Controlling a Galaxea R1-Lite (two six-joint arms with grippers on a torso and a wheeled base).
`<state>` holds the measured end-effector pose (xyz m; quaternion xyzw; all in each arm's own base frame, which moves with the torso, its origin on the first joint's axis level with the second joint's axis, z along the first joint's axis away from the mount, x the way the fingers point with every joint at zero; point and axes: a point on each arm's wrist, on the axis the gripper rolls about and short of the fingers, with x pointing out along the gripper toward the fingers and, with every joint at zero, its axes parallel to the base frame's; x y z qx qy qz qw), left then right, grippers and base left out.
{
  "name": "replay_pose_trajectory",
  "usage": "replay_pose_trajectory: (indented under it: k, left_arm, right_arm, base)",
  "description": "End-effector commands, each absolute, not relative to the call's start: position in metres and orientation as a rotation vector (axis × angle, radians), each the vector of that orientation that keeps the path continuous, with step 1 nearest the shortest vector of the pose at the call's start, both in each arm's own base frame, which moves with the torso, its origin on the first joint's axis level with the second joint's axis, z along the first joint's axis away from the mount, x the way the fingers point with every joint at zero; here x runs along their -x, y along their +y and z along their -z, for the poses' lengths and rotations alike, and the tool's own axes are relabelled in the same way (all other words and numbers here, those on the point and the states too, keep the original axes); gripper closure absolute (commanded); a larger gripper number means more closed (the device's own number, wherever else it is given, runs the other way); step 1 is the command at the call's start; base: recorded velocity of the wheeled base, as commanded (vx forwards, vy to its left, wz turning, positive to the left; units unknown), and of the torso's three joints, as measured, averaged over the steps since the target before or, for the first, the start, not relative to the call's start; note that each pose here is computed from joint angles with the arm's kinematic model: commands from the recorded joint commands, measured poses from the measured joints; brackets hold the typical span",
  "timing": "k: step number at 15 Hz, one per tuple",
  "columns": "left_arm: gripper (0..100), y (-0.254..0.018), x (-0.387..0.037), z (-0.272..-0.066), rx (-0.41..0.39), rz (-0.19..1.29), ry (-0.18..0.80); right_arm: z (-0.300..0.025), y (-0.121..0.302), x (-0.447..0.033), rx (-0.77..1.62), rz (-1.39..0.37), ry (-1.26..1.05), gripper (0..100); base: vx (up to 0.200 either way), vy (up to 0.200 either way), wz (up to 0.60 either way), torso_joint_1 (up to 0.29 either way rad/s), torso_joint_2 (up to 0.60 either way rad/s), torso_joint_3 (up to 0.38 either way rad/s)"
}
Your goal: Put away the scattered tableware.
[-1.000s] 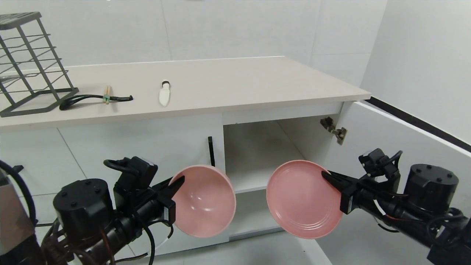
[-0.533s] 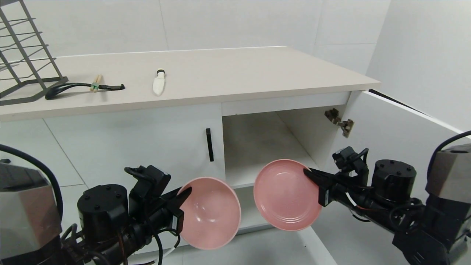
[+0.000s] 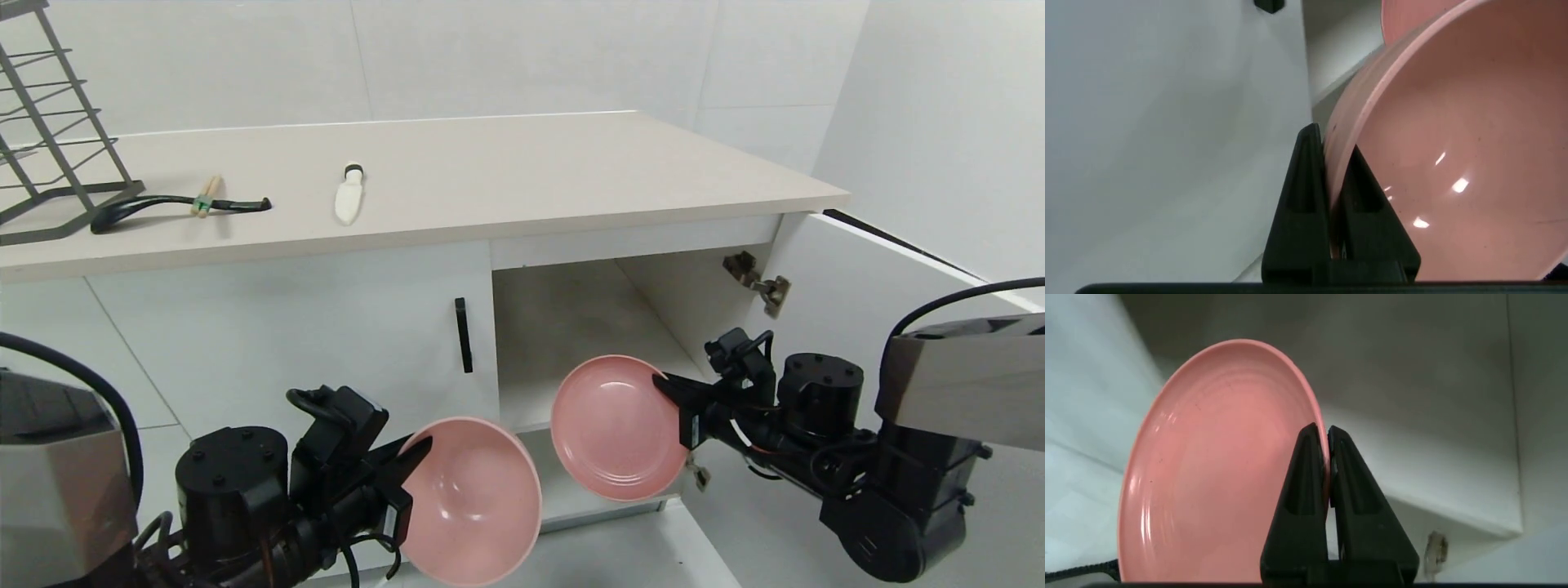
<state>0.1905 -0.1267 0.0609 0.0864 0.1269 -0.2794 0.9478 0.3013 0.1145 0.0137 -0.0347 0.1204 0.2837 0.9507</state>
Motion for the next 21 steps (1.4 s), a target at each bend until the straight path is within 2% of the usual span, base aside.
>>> replay_pose_trajectory:
  k: [1, 12, 17, 21]
  left_arm:
    - [100, -0.128, -0.188, -0.061, -0.178, 0.578, 0.257]
    - [100, -0.126, -0.183, -0.065, -0.178, 0.584, 0.25]
    - [100, -0.126, -0.184, -0.065, -0.177, 0.582, 0.248]
    - [100, -0.125, -0.185, -0.065, -0.175, 0.576, 0.248]
  right_arm:
    - [-0.003, 0.114, -0.309, 0.07, -0.567, 0.259, 100]
    - [0.01, 0.14, -0.342, 0.056, -0.602, 0.178, 100]
    - [0.025, 0.148, -0.374, -0.13, -0.5, 0.161, 100]
    - [0.038, 0.151, -0.375, -0.205, -0.482, 0.203, 100]
  base:
    - [0.0, 0.0, 0.0, 0.0, 0.0, 0.0]
    - [0.018, 0.0, 0.0, 0.001, 0.0, 0.0]
    - [0.0, 0.0, 0.0, 0.0, 0.0, 0.0]
    - [0.05, 0.0, 0.0, 0.001, 0.0, 0.001]
